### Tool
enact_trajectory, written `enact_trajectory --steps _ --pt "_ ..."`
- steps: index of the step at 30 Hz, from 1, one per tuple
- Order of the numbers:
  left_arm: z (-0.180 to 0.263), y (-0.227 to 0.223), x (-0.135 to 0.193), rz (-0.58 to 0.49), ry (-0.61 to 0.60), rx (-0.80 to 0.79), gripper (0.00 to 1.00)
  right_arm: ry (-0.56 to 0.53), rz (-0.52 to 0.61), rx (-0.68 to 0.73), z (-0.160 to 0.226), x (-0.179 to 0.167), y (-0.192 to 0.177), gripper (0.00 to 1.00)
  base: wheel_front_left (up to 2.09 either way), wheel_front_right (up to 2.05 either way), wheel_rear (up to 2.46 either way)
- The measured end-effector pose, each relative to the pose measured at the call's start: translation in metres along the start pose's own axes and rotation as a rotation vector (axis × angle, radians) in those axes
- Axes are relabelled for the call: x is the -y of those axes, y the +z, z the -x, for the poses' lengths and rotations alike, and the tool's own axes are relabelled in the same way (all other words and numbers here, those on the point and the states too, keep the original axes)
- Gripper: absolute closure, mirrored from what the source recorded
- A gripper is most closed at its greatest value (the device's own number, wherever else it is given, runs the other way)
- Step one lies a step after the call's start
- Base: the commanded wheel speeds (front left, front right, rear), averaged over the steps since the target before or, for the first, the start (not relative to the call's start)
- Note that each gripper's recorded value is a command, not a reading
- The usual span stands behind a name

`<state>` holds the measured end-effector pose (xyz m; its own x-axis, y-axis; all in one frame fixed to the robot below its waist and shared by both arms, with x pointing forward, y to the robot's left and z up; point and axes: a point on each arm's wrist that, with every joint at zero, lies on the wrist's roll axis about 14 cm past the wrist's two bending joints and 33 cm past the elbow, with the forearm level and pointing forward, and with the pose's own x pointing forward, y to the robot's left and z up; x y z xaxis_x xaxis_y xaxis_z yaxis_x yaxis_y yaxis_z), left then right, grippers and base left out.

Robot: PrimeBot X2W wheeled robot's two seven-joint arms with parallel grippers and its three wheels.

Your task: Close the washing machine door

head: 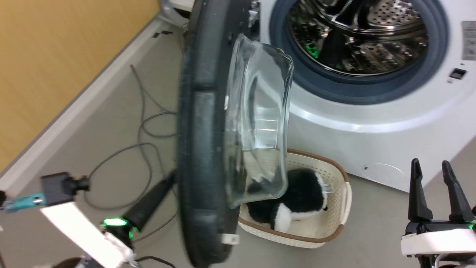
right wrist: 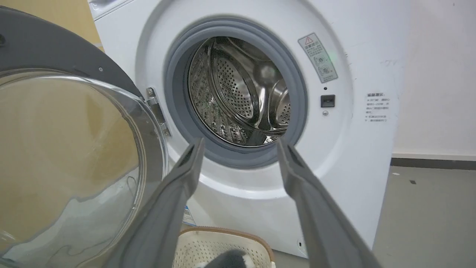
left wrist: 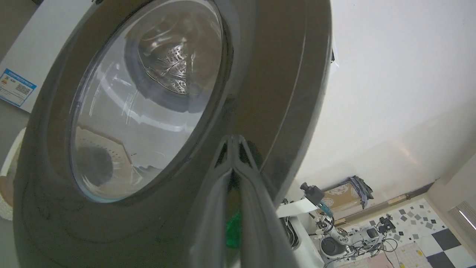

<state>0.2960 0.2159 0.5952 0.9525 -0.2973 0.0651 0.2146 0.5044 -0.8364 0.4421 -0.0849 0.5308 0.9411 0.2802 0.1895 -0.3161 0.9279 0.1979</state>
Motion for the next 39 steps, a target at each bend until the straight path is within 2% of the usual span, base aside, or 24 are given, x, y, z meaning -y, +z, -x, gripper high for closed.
enact_trajectory --steps 10,21,29,39 --pt "-0.045 -0.078 0.030 -0.033 -0.130 -0.230 1.00 -0.105 0.035 0.015 0.022 0.036 0.011 0.00 0.00 0.00 0.00" --pt "-0.100 -0.137 0.046 -0.001 -0.240 -0.351 1.00 -0.238 0.073 0.044 0.049 0.079 0.029 0.00 0.00 0.00 0.00" --pt "-0.133 -0.172 0.053 0.036 -0.278 -0.389 1.00 -0.319 0.098 0.044 0.072 0.102 0.035 0.00 0.00 0.00 0.00" --pt "-0.139 -0.191 0.051 0.062 -0.273 -0.407 1.00 -0.348 0.107 0.053 0.082 0.109 0.041 0.00 0.00 0.00 0.00"
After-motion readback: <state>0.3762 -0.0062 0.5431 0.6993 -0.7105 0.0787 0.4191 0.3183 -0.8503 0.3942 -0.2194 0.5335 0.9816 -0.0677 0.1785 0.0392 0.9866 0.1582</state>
